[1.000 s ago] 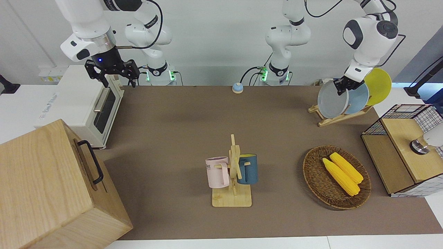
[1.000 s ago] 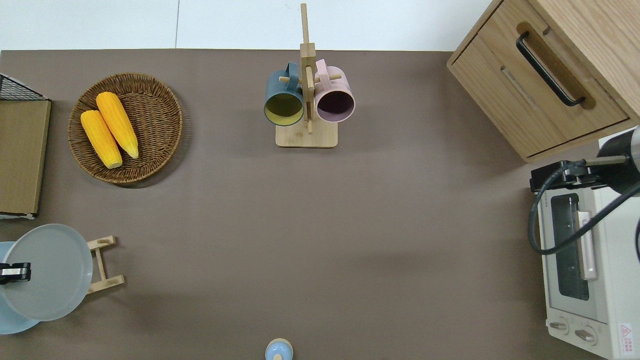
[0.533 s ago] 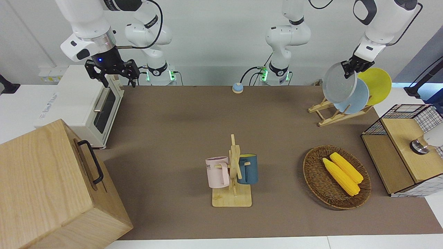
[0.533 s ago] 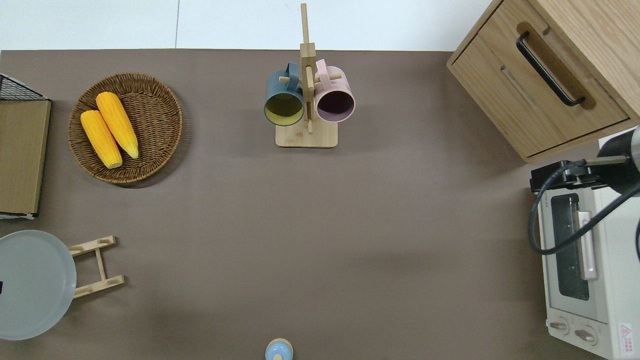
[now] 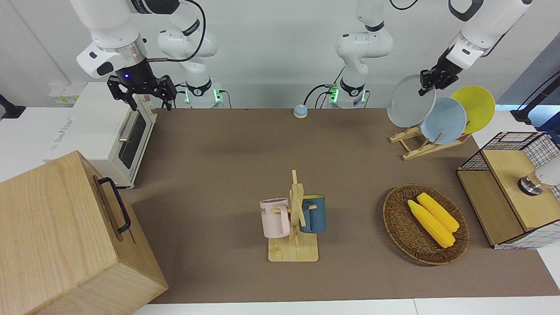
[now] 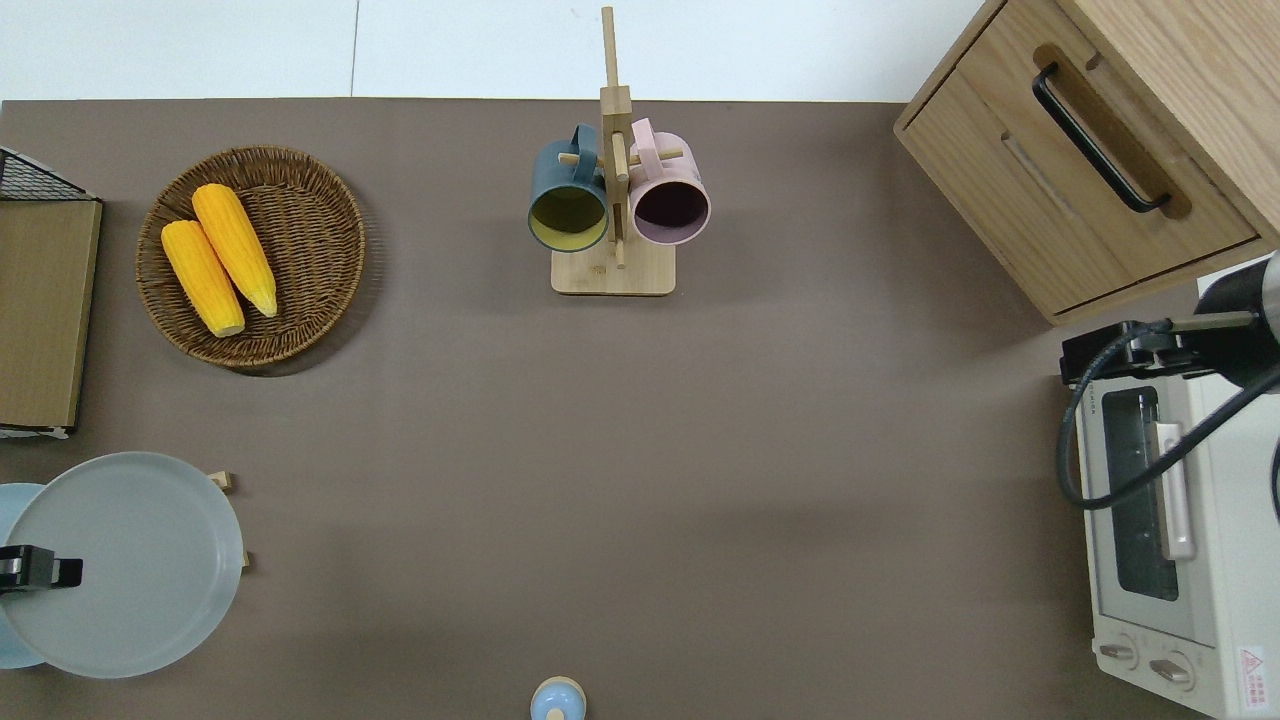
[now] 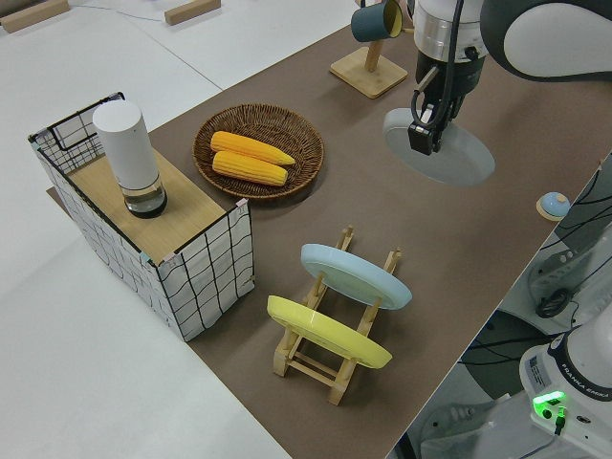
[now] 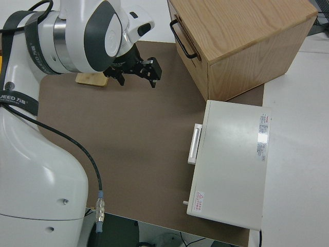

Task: Pick gray plate from low plate rack and place it on table with left arm
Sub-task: 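Lift the gray plate out of the rack with the left gripper, then carry the plate away from the rack and lower it onto the table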

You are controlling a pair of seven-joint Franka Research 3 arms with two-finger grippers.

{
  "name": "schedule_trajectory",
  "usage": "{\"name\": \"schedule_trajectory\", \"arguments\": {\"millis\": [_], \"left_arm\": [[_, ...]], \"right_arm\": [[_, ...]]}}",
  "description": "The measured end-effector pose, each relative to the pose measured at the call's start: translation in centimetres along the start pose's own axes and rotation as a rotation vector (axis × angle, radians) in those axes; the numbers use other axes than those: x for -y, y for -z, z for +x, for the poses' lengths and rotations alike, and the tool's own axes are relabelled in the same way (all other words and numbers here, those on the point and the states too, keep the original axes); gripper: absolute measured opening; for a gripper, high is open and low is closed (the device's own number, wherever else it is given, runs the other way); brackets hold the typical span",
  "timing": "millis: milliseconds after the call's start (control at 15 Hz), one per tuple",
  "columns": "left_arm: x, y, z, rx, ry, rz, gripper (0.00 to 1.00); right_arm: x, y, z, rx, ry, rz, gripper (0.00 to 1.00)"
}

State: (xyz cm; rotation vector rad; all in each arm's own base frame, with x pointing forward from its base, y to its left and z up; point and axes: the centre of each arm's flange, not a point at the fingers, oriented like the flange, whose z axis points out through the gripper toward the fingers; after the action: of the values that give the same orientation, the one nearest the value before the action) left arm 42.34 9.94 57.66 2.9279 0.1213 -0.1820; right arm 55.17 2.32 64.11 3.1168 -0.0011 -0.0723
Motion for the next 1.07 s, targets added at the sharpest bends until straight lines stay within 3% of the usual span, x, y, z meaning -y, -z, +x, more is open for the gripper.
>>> {"name": "schedule_trajectory", "arguments": {"millis": [333, 600, 1067], "left_arm": [[-1.2, -2.2, 0.5, 0.032, 0.003, -0.135, 0.07], [-2.9, -4.8, 1.1, 0.053, -0.007, -0.186, 0.07], [-5.3, -11.9, 2.8, 0.017, 0.006, -0.241, 0.07]], "right_arm": [[0.0, 0.0, 0.0, 0.000, 0.000, 0.000, 0.99], [0.0, 0.0, 0.0, 0.000, 0.000, 0.000, 0.99], [0.0, 0.0, 0.0, 0.000, 0.000, 0.000, 0.99]]}}
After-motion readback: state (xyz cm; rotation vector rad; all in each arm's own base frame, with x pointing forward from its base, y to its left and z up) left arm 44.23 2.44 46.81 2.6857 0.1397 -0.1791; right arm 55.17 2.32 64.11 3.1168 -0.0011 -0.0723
